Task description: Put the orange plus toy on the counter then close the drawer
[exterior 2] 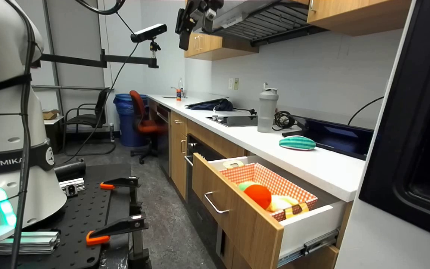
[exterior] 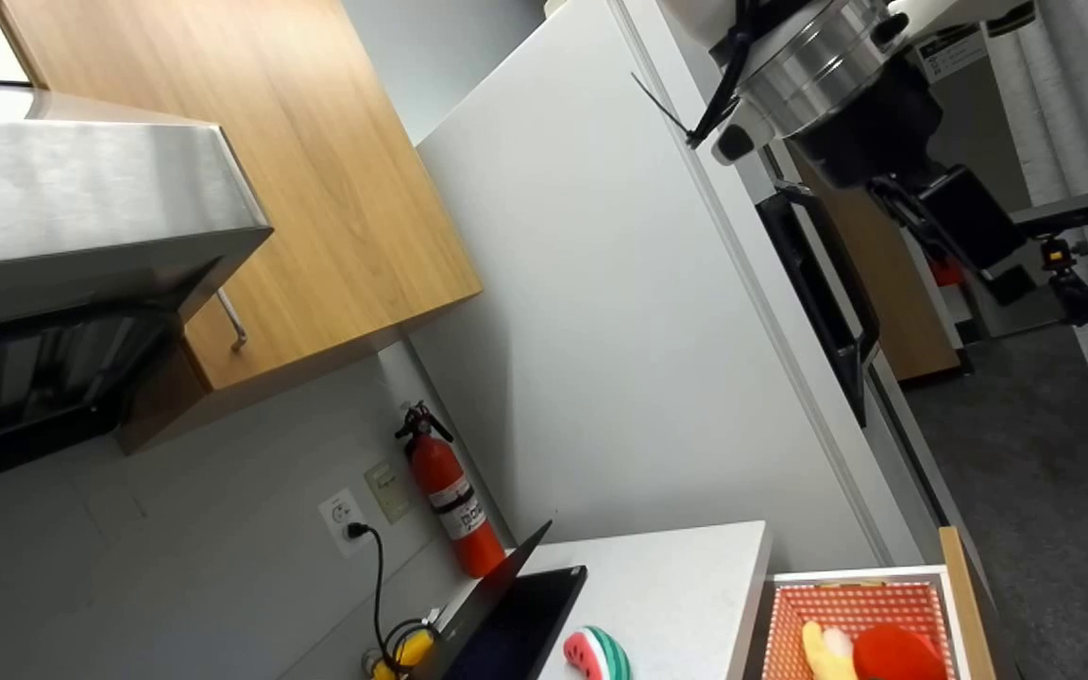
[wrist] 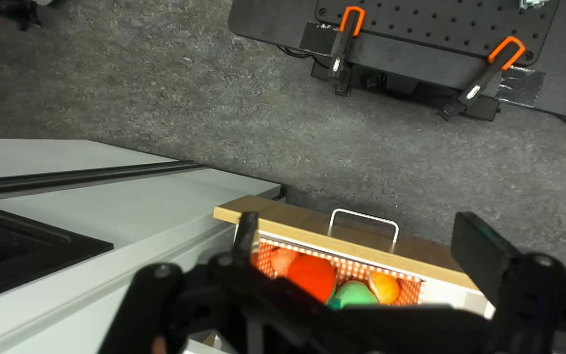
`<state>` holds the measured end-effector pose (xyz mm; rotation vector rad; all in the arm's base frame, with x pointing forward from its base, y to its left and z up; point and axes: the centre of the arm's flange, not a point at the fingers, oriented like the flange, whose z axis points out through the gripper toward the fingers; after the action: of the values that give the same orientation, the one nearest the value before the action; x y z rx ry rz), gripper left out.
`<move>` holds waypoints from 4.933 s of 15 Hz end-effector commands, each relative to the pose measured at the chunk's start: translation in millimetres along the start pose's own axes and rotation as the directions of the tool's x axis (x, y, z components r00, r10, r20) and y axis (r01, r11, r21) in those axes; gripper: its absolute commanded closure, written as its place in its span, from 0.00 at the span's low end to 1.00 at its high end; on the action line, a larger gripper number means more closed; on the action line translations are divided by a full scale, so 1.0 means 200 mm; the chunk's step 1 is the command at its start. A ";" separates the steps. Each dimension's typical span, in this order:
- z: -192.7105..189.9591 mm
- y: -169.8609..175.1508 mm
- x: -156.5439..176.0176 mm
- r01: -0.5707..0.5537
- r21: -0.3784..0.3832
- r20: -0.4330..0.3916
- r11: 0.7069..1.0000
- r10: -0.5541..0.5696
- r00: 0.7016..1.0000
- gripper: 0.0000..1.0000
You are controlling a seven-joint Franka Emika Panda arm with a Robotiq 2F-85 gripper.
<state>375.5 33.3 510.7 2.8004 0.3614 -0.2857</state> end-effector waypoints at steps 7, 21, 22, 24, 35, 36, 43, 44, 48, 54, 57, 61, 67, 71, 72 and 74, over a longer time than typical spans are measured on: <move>0.00 0.00 0.00 0.000 0.000 0.000 1.000 0.000 1.000 0.00; -0.34 0.06 0.45 0.017 -0.016 -0.041 1.000 -0.017 0.999 0.00; -0.38 0.06 0.53 0.025 -0.015 -0.051 1.000 -0.026 0.998 0.00; -0.46 0.08 0.69 0.039 -0.003 -0.058 0.999 -0.039 0.998 0.00; -0.34 0.07 0.70 0.041 0.023 -0.079 0.999 -0.039 0.996 0.00; -0.34 0.07 0.70 0.041 0.023 -0.079 0.999 -0.039 0.996 0.00; -0.32 0.06 0.73 0.021 0.031 -0.080 0.999 -0.018 0.997 0.00; -0.30 0.05 0.74 0.008 0.041 -0.077 0.999 -0.005 0.997 0.00; -0.23 -0.02 0.80 -0.061 0.089 -0.062 0.994 0.066 0.996 0.00; 0.00 -0.12 0.86 -0.202 0.166 -0.010 0.965 0.206 0.978 0.00; 0.16 -0.14 0.85 -0.279 0.196 0.005 0.940 0.284 0.959 0.00; 0.36 -0.14 0.84 -0.356 0.221 0.027 0.908 0.359 0.933 0.00; 0.57 -0.12 0.88 -0.455 0.223 0.018 0.862 0.463 0.886 0.00; 0.64 -0.04 0.93 -0.502 0.207 0.005 0.839 0.513 0.859 0.00; 0.66 -0.01 0.94 -0.512 0.200 0.003 0.835 0.522 0.853 0.00; 0.70 0.04 0.96 -0.530 0.192 0.006 0.826 0.539 0.842 0.00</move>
<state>526.7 36.3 345.9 2.9712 -0.4143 -0.1588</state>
